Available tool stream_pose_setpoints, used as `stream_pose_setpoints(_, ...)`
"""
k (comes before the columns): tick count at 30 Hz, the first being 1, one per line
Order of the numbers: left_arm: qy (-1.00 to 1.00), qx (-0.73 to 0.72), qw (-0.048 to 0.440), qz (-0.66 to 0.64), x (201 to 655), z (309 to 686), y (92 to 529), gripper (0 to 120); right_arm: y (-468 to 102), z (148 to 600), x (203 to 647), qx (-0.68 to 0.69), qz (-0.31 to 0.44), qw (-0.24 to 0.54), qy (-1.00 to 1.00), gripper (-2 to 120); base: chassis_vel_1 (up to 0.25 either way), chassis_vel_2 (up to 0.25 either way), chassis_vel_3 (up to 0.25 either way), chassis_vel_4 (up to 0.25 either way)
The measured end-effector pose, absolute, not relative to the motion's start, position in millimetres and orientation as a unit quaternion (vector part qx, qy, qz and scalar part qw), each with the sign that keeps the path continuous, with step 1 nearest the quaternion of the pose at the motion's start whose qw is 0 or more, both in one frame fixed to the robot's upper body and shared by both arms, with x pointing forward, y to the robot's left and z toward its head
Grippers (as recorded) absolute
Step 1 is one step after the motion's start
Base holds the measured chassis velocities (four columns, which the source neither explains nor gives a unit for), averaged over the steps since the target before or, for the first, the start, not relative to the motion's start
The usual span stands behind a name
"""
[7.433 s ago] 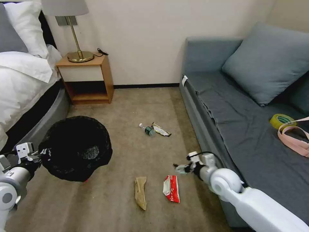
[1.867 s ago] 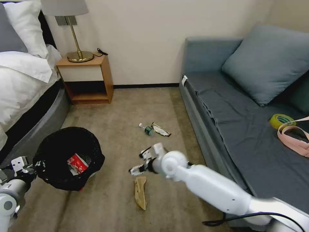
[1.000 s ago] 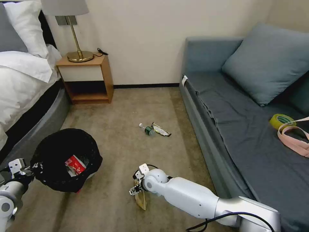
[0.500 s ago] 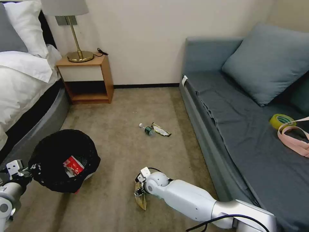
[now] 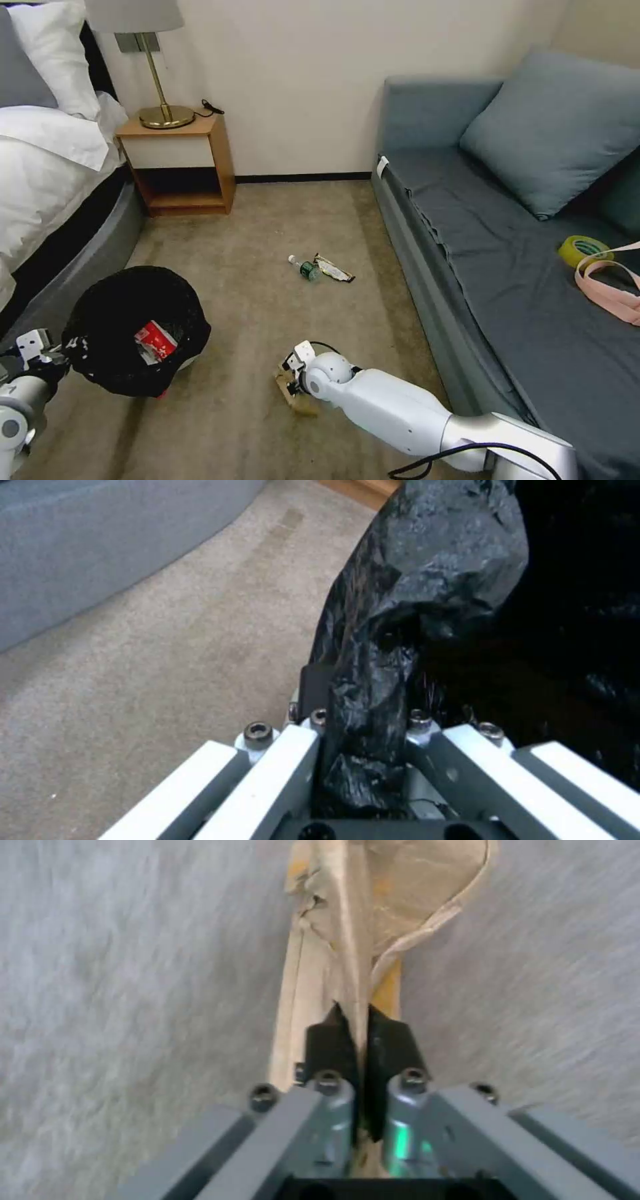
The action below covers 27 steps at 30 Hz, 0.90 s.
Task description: Pick up the trash bin, then pick up the garbage on the floor and place it into the trash bin.
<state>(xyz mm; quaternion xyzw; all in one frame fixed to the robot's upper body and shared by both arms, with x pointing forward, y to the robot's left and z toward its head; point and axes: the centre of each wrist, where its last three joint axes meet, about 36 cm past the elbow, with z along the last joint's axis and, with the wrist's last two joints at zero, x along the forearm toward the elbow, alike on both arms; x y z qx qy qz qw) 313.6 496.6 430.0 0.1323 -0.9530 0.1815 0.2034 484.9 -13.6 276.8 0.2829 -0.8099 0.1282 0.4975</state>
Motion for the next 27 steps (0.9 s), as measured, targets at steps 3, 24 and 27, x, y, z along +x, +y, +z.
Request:
stream_pose_setpoints(3,-0.952,0.132,0.205,0.183,312.7,429.1,496.5,2,-18.7,289.8,494.9,0.273,0.121,0.477,-0.827,0,0.000,0.000,0.000,0.000)
stream_pose_setpoints(24,-0.954,0.110,0.216,0.176,316.7,424.5,479.0,2,-43.8,435.4,536.2,0.270,-0.029,0.018,-0.962,0,0.000,0.000,0.000,0.000)
stream_pose_setpoints(27,-0.954,0.105,0.219,0.177,318.5,421.8,474.5,2,-20.3,461.8,522.9,0.327,-0.074,-0.034,-0.941,0,0.000,0.000,0.000,0.000)
